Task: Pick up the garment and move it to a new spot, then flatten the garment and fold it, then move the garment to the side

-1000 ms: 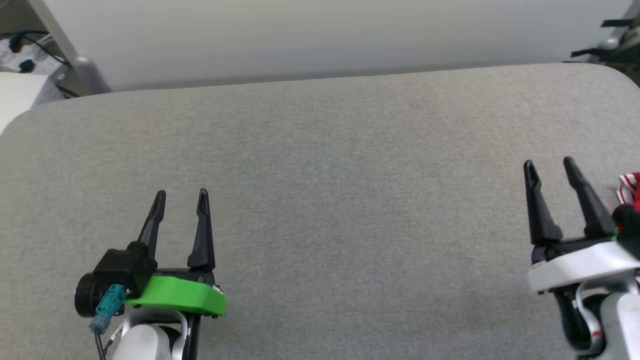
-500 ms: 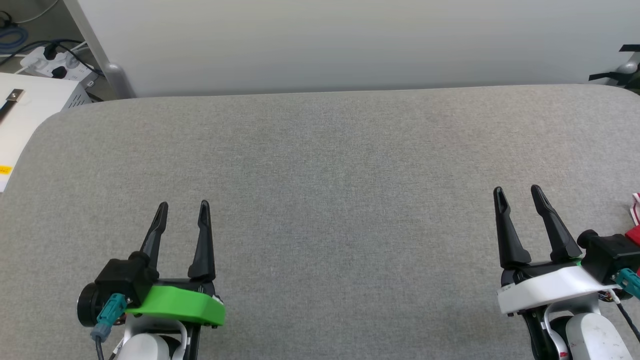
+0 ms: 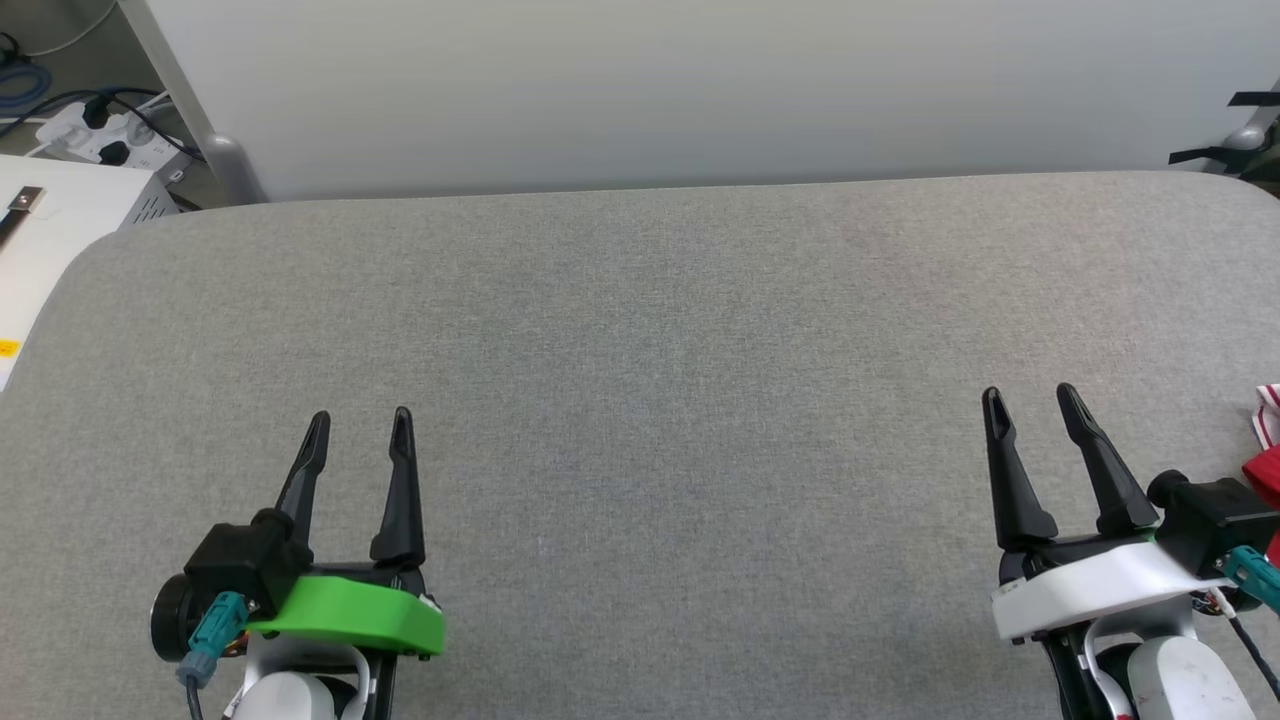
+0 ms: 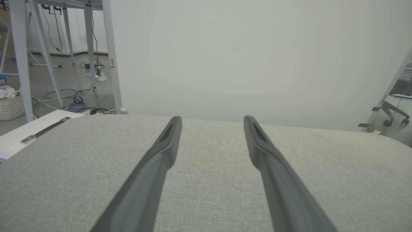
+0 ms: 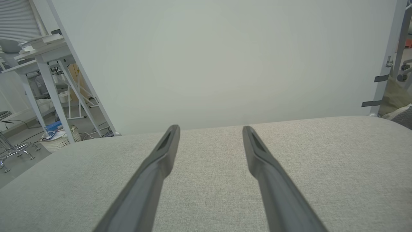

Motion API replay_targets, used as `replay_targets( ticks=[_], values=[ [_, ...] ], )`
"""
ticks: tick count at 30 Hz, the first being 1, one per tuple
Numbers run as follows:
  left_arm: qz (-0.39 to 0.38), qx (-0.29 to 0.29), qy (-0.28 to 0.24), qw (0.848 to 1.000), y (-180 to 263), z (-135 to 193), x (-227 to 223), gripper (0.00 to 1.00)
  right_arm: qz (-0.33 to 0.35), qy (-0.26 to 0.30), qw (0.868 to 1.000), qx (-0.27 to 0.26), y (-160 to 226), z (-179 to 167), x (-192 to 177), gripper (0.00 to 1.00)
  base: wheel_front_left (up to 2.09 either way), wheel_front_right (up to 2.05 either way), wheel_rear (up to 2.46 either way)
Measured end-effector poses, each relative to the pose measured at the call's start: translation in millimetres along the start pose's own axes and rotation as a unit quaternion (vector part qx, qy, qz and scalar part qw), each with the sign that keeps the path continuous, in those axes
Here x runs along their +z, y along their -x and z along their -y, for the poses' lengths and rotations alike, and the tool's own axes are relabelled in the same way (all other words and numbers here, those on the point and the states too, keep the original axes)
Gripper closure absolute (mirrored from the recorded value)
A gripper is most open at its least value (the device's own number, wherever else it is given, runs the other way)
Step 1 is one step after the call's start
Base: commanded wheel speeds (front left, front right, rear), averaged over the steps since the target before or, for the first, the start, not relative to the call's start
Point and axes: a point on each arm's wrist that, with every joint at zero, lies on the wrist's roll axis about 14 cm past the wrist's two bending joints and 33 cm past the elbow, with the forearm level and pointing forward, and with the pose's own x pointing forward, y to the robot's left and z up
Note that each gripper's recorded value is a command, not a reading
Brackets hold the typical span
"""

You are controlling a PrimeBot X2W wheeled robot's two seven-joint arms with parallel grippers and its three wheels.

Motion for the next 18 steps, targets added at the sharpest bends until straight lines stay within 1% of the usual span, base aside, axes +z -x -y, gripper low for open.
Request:
replay_targets(
  ticks=[3,4,18],
  values=[
    [-0.005,-0.003,0.002,1.000,0.8,1.7,-3.6,0.00,-0.004,0.000,1.000,-0.001,0.8,0.7,-2.4,0.00,0.00,0.00,0.00],
    [-0.008,-0.004,0.003,1.000,0.9,2.6,-4.7,1.00,-0.005,-0.001,1.000,-0.002,0.9,0.8,-3.0,1.00,0.00,0.00,0.00],
    [-0.013,-0.004,0.000,1.000,1.4,3.0,-4.7,1.00,-0.010,0.007,1.000,0.000,0.7,-0.4,-3.4,1.00,0.00,0.00,0.00]
  ],
)
